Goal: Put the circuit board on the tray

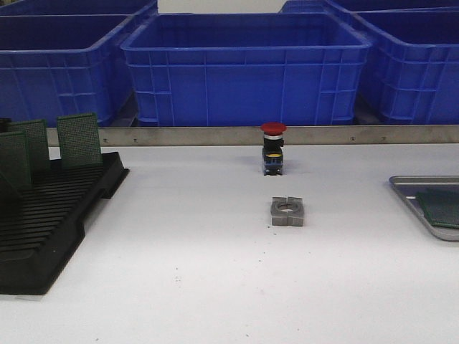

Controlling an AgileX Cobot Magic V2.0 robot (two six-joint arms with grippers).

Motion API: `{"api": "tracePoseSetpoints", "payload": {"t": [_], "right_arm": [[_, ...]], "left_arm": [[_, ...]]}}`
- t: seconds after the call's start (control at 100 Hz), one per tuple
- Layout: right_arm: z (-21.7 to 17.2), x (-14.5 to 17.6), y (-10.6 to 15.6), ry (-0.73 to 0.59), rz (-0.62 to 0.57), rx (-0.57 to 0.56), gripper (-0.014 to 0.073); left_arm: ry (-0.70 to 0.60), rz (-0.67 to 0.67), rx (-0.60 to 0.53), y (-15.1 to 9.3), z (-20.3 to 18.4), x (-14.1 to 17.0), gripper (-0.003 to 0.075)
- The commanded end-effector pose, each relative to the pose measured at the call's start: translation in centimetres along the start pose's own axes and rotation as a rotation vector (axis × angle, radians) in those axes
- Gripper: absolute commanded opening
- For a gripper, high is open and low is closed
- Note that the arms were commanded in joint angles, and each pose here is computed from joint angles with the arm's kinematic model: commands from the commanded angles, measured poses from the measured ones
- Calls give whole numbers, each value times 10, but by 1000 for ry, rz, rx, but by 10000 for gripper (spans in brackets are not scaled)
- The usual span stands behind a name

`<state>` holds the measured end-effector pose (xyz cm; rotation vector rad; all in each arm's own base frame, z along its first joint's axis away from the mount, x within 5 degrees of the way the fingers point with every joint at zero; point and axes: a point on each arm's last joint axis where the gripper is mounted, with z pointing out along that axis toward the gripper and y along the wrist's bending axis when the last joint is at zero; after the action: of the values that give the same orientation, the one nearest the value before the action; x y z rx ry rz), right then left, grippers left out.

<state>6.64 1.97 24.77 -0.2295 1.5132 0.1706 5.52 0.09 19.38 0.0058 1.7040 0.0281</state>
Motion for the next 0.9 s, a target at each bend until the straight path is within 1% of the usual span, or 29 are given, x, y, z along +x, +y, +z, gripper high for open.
{"api": "tracePoseSetpoints", "payload": {"t": [0.0, 0.14, 0.89], "right_arm": [[1, -8, -1, -17, 2, 3, -59], [1, -8, -1, -17, 2, 3, -59], [1, -8, -1, -17, 3, 3, -59]], "left_arm": [[-71, -5, -2, 0, 0, 2, -17], [-88, -5, -2, 0, -1, 0, -17], [-86, -5, -2, 0, -1, 1, -17]]}}
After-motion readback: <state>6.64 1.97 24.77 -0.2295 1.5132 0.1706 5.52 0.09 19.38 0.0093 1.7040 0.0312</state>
